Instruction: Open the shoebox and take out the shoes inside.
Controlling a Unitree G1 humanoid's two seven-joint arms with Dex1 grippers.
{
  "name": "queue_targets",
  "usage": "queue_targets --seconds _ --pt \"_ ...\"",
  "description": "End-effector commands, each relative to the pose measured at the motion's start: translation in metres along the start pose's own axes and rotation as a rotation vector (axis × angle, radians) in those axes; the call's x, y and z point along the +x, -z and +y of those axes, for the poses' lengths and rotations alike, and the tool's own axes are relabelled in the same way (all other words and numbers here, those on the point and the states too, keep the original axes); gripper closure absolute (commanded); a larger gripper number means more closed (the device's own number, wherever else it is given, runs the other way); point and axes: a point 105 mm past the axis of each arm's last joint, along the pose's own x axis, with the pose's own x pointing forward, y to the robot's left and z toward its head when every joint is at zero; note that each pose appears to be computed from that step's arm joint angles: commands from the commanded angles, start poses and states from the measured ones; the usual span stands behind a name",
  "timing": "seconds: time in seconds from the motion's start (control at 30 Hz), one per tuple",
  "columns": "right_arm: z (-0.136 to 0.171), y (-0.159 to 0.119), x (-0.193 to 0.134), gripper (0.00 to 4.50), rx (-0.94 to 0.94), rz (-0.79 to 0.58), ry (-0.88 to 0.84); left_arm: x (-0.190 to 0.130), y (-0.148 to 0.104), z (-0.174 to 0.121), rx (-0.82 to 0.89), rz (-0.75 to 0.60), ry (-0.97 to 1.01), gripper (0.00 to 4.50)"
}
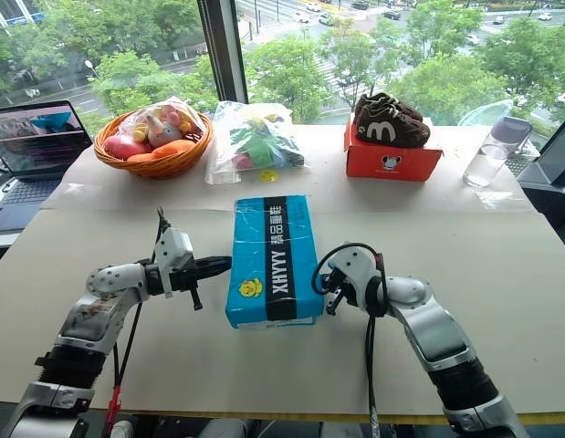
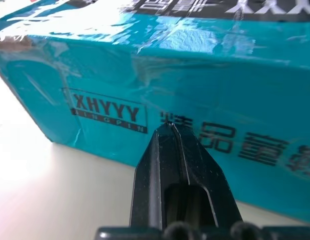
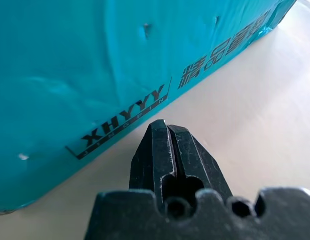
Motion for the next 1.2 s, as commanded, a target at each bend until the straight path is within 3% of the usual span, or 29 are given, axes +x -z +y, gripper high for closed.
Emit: queue_targets --seconds 0.03,0.2,0.3,0.6,0.77,0.93,1.2 --pt "0.004 -0.009 -0.009 4.45 -0.017 -0.027 -0.015 0.005 -0.008 0.008 0.054 -0.027 -0.014 4.5" --pt "0.011 -0.011 -0.011 4.45 -0.013 -0.041 -0.059 -0.002 -0.013 0.012 0.073 -0.037 -0.021 4.5" --pt "0.008 -0.015 -0.01 4.45 -0.005 -0.056 -0.057 -0.022 -0.019 0.007 0.062 -0.036 0.001 4.5" --pt "-0.001 -0.018 -0.002 4.45 -0.009 -0.073 -0.08 -0.113 -0.038 -0.044 -0.144 0.066 0.048 4.5" --pt "-0.007 -0.027 0.004 4.45 -0.01 -0.103 -0.114 -0.141 -0.054 -0.069 -0.258 0.061 -0.026 4.5" --pt "-0.009 -0.039 0.006 4.45 -0.01 -0.147 -0.156 -0.153 -0.057 -0.075 -0.306 0.056 -0.114 4.5" --pt "-0.008 -0.088 -0.006 4.45 -0.004 -0.312 -0.229 -0.151 -0.06 -0.076 -0.298 0.052 -0.133 4.5"
